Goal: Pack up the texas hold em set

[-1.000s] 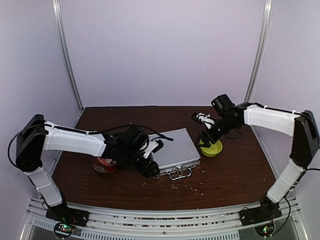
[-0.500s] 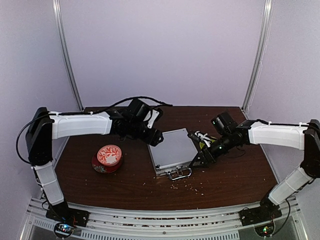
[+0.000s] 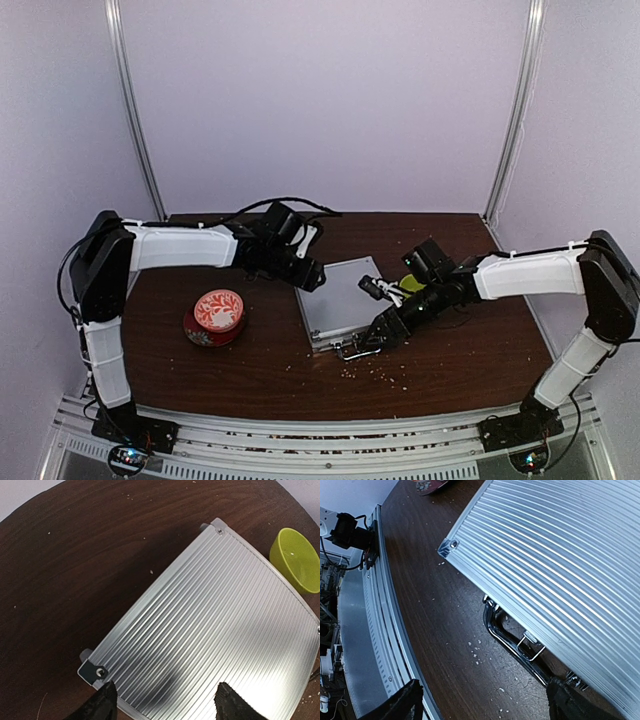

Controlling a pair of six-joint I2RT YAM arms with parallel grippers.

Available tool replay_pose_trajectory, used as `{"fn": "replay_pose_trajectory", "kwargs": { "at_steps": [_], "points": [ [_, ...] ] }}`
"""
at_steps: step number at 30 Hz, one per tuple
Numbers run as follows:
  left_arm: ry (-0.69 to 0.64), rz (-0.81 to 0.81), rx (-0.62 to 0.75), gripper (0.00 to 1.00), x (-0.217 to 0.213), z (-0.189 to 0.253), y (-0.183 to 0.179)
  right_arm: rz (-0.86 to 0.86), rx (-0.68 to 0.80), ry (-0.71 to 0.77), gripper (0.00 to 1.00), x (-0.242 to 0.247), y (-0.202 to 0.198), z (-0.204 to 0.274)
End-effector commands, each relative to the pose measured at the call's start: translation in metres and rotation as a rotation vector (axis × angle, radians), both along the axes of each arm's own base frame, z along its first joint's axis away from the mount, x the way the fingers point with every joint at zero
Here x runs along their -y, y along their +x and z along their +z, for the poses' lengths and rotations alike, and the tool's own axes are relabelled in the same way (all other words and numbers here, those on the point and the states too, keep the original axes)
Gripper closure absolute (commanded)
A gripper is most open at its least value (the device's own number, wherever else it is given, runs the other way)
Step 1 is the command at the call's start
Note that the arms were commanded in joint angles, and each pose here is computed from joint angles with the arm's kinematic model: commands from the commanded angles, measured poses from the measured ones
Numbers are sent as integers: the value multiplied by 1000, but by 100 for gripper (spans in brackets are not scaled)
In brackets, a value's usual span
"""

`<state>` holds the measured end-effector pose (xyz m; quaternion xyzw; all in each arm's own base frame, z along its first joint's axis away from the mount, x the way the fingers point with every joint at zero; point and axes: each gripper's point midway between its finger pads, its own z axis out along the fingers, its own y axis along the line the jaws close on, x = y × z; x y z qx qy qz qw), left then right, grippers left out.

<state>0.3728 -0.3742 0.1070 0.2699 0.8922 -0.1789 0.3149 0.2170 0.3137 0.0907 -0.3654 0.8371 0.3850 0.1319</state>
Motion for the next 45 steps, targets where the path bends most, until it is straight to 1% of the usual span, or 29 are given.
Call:
{"fn": "replay_pose_trajectory", "kwargs": {
  "at_steps": [1, 5, 14, 19, 26, 31, 36, 43, 45],
  "points": [
    [-29, 4, -2, 32, 4, -4, 1, -102, 52, -90, 14, -2, 16, -7],
    [-8, 14, -4, 33, 1, -11, 1, -138, 31, -118, 14, -1, 16, -14],
    [7, 17, -15, 33, -4, -20, -3, -84, -14, -111, 14, -16, 3, -23],
    [4, 12, -15, 33, -4, -22, -4, -78, -3, -124, 14, -21, 2, -24],
    [-2, 6, -17, 33, -4, -22, -6, -160, 52, -189, 11, -19, 17, -28],
    [-3, 1, -10, 33, -3, -19, -6, -164, 43, -198, 9, -25, 12, -28],
    [-1, -2, -10, 33, -3, -19, -6, -212, 70, -250, 9, -24, 15, -35],
    [5, -6, -17, 33, -5, -23, -8, -192, 58, -289, 7, -30, 8, -51],
    [5, -7, -19, 33, -6, -23, -9, -185, 45, -301, 4, -30, 7, -57]
  ]
}}
